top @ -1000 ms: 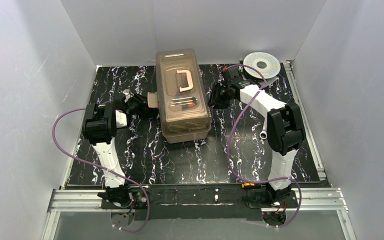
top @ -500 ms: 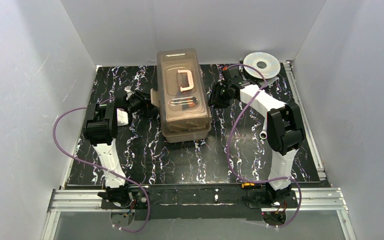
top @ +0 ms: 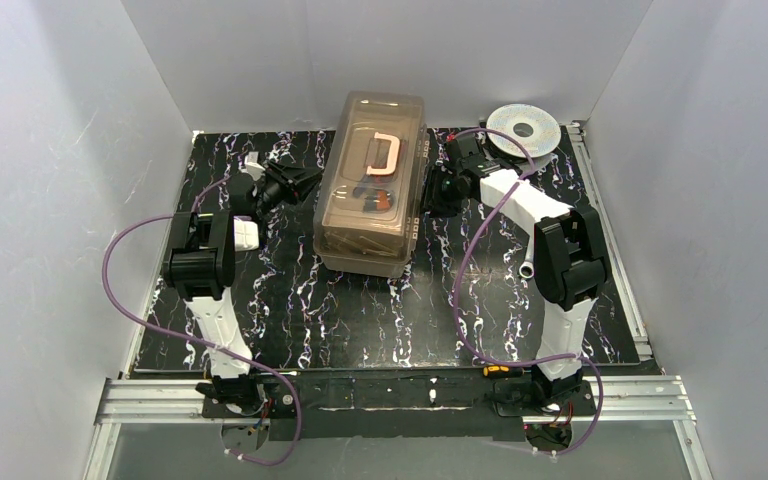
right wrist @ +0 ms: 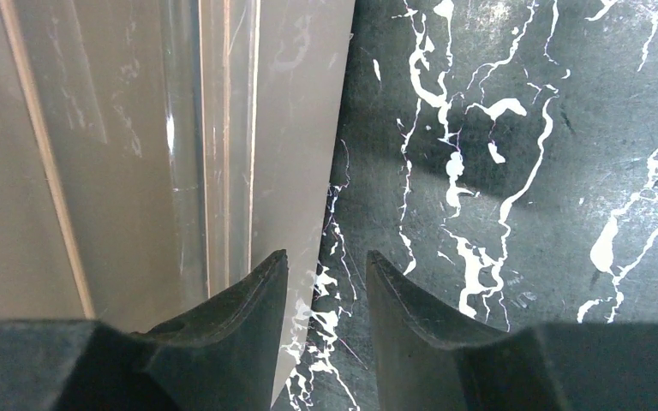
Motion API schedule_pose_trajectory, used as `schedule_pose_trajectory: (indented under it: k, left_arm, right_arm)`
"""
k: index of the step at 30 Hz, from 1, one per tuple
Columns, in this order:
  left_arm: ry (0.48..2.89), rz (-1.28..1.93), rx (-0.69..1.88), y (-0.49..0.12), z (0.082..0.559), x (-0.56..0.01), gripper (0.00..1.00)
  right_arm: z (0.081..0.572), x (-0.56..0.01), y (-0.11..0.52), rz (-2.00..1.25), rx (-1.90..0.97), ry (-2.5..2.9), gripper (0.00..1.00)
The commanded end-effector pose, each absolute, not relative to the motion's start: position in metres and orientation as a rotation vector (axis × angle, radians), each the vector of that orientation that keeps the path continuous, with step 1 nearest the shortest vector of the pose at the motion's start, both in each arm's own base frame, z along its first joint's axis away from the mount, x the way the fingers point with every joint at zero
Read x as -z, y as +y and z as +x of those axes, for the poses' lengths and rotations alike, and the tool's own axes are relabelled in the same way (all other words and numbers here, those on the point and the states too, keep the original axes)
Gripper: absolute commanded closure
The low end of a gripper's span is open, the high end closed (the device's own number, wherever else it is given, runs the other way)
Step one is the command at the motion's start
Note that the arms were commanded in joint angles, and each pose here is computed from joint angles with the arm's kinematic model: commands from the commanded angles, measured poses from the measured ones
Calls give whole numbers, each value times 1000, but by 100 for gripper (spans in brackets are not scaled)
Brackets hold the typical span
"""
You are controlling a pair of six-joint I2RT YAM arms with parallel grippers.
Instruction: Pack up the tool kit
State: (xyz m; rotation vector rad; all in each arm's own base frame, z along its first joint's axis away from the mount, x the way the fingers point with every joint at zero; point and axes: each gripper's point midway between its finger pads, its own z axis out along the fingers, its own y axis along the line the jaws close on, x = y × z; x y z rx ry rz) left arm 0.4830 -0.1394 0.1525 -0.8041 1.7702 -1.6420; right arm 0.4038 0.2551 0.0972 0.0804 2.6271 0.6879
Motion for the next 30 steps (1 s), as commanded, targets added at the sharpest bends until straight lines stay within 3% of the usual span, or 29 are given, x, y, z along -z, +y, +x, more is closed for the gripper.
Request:
schedule_pose_trajectory:
  k: [1, 5, 7, 12, 17, 20, 30]
  left_arm:
    - [1704, -658, 1850, -163, 469, -183, 77]
    - [1755, -715, 1823, -160, 468, -164, 77]
    - [1787, -729, 1776, -158, 457, -157, 77]
    - [2017, -634, 1485, -198, 367, -141, 74]
    - [2093, -471, 1329, -220, 323, -158, 73]
    - [2107, -480, 1155, -190, 333, -160, 69]
    - [1949, -795, 1284, -110, 381, -138, 72]
  right_arm:
    - [404, -108, 277, 21, -772, 2580, 52]
    - [408, -111, 274, 42, -742, 2568, 51]
    - [410, -119, 273, 43, -751, 2546, 56]
    - [419, -153, 225, 190, -774, 2439, 55]
    - [421, -171, 215, 184, -740, 2413, 55]
    - [424, -171, 212, 190, -708, 2415, 54]
    - [427, -171, 210, 195, -690, 2410, 54]
